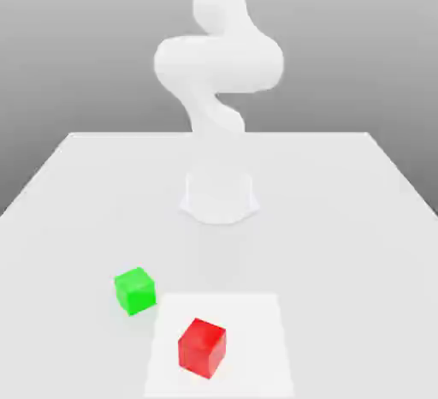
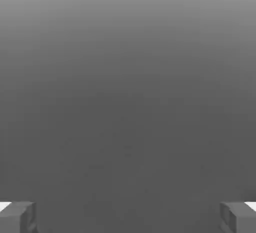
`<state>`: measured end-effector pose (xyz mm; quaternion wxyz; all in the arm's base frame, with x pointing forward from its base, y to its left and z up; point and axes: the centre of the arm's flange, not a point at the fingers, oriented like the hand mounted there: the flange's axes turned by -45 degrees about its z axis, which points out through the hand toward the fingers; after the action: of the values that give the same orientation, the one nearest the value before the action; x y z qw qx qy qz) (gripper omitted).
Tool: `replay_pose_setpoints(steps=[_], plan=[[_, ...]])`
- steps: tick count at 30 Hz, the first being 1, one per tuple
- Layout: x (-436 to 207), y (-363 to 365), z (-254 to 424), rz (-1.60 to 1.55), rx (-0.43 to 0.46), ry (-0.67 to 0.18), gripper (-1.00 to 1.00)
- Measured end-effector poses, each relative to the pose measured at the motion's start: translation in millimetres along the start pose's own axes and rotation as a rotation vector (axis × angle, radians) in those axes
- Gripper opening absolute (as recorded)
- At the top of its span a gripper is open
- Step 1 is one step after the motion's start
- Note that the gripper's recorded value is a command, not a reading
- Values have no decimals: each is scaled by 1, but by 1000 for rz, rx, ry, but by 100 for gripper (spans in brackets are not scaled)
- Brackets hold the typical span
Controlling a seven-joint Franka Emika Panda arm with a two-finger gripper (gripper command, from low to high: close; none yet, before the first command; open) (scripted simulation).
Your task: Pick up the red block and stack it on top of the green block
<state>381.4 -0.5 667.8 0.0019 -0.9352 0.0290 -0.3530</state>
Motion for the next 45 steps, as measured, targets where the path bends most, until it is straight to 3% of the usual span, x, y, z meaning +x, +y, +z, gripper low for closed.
replay_pose_setpoints(steps=[10, 23, 28, 29, 36, 45], plan=[[-65, 12, 206, 169, -79, -310, 0], [-250, 31, 383, 389, -171, -689, 0], [-294, 32, 428, 398, -175, -704, 0], [-298, 32, 432, 397, -176, -705, -100], [-297, 32, 431, 398, -175, -704, -100], [-261, 59, 368, 300, -165, -706, -100]])
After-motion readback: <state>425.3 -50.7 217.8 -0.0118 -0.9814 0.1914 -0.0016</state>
